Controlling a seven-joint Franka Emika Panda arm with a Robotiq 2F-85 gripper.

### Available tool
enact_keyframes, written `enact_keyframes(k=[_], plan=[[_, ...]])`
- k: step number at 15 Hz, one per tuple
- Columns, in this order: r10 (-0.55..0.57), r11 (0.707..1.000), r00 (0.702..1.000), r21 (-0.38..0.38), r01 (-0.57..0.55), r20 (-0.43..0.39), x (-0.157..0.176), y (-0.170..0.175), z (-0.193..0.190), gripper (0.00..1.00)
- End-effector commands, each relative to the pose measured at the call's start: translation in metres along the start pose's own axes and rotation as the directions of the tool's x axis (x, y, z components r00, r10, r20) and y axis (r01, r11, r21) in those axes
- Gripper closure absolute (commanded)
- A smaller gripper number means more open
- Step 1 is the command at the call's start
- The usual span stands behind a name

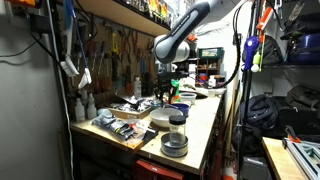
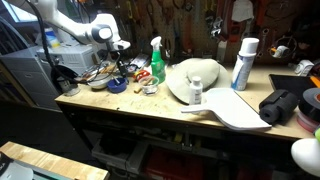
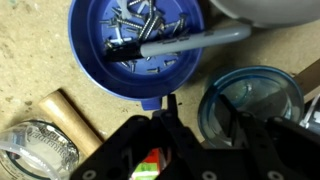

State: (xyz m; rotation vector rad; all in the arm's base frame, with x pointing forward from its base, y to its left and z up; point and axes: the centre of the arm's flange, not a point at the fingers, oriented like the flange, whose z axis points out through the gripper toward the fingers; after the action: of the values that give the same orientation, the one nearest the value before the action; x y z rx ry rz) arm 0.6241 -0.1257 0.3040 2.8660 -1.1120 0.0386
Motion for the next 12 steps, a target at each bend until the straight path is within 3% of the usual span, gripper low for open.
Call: enact_keyframes(k=[1, 4, 12], plan=[[-0.028, 1.0, 0.999, 0.007, 0.027, 0.03, 0.0, 0.003, 0.012, 0.79], [-0.028, 0.999, 0.999, 0.032, 0.027, 0.026, -0.001, 0.002, 0.007, 0.91], [-0.086, 0.994, 0.992, 0.066, 0.092, -0.093, -0.019, 0.011, -0.056, 0.89]])
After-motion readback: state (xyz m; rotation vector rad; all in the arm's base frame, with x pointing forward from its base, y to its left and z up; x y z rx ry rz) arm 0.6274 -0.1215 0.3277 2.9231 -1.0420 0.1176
